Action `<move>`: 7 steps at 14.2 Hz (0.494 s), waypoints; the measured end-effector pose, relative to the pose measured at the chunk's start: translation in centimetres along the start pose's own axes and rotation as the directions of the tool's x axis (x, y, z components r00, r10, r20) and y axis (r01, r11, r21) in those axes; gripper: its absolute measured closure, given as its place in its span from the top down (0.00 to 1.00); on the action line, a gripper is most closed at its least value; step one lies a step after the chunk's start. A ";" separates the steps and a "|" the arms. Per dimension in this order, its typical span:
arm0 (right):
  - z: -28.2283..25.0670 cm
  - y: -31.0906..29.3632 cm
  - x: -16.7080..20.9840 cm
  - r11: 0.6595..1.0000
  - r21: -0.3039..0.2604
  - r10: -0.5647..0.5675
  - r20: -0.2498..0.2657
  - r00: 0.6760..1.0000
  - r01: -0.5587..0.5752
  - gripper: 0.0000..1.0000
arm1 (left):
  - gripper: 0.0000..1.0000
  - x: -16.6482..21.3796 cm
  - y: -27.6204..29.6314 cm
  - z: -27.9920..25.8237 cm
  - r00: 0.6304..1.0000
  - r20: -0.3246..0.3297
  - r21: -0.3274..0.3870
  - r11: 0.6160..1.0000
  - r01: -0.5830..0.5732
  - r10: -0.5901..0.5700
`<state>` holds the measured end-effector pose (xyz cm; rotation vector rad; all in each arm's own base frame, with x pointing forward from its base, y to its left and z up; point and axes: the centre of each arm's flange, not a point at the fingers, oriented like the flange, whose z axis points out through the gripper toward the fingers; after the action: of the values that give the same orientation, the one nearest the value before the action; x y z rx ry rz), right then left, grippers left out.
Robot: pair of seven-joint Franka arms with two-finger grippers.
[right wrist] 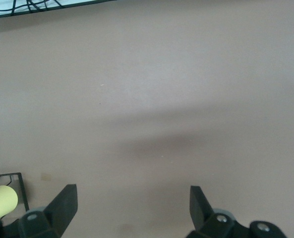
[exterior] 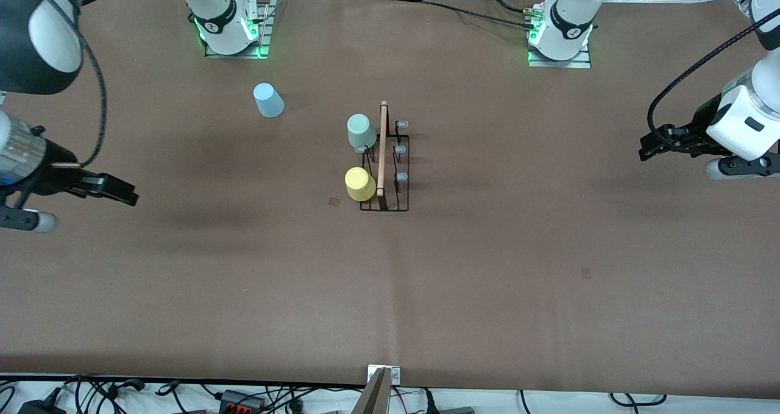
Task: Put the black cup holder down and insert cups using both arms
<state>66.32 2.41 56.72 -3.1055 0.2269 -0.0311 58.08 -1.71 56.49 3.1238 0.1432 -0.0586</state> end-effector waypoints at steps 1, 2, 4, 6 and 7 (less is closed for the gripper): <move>-0.3 1.3 0.1 1.000 0.009 -0.015 -0.001 1.000 0.015 1.00 | 1.00 0.0 0.0 0.0 1.000 0.000 0.000 1.000 0.000 0.000; -0.6 2.8 0.2 0.999 0.020 -0.028 -0.004 1.000 0.028 1.00 | 1.00 0.0 0.0 0.0 1.000 0.000 0.000 1.000 0.000 0.000; -1.4 5.1 0.0 0.999 0.027 -0.039 -0.012 0.999 0.039 1.00 | 1.00 0.0 0.0 0.0 1.000 0.000 0.000 1.000 0.001 -0.001; -2.2 5.8 -0.6 0.999 0.007 -0.052 -0.018 0.998 0.052 1.00 | 1.00 0.0 0.0 0.0 1.000 0.000 0.000 1.000 0.001 -0.001; -2.5 5.7 -1.0 0.998 0.000 -0.059 -0.018 0.998 0.059 1.00 | 1.00 0.0 0.0 0.0 1.000 0.000 0.000 1.000 0.001 -0.001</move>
<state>64.42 -3.14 58.99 -3.1114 0.1363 -0.0599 58.08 -1.66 56.50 3.1238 0.1444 -0.0585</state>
